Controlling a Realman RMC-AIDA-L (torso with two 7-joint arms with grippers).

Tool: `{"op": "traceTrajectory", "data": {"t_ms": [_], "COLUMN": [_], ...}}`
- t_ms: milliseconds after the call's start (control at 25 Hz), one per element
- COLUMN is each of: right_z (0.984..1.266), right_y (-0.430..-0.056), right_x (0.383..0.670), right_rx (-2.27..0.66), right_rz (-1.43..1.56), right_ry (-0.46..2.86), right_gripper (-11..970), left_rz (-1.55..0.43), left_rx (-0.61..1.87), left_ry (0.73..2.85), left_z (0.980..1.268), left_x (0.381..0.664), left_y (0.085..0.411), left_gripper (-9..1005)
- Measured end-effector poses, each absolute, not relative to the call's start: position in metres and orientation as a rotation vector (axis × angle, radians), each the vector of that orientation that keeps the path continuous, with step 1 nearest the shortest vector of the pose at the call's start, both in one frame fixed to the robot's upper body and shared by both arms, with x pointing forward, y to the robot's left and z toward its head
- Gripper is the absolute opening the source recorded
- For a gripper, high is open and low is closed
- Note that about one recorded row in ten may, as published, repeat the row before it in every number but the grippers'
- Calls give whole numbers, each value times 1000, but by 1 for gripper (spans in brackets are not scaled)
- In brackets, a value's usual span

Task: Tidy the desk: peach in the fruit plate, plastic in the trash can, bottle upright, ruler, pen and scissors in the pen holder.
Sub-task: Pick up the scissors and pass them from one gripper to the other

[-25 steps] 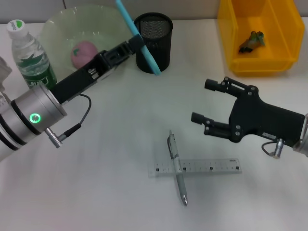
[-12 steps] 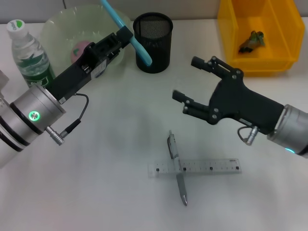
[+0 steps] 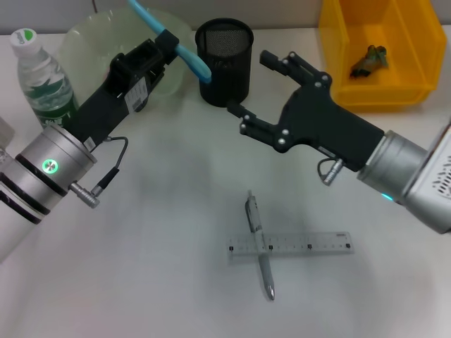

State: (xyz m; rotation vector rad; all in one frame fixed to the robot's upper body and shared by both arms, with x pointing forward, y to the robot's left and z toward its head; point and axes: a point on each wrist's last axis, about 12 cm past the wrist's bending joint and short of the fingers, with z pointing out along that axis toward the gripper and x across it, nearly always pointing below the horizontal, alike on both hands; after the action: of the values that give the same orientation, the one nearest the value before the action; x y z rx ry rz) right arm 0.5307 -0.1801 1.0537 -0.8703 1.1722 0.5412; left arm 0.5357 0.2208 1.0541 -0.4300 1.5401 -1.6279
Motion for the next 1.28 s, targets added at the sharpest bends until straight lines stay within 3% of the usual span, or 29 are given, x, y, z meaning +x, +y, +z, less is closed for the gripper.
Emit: {"op": "traceTrajectory", "data": {"t_ms": [640,1280], "right_z": [1068,1068], "right_y": [-153,-140], "right_x": [555,558], "right_rx": [-876,-899], "right_rz": [510,511], "right_ry": [1162,1178], "right_gripper": [719,705], "left_rz": [-1682,-1688], "left_rx": [-553,-615], "left_ry": [1503,1508], "left_z": [1055,1050], "left_x": [539,538], "left_y": [209,202], "left_gripper": [323,335]}}
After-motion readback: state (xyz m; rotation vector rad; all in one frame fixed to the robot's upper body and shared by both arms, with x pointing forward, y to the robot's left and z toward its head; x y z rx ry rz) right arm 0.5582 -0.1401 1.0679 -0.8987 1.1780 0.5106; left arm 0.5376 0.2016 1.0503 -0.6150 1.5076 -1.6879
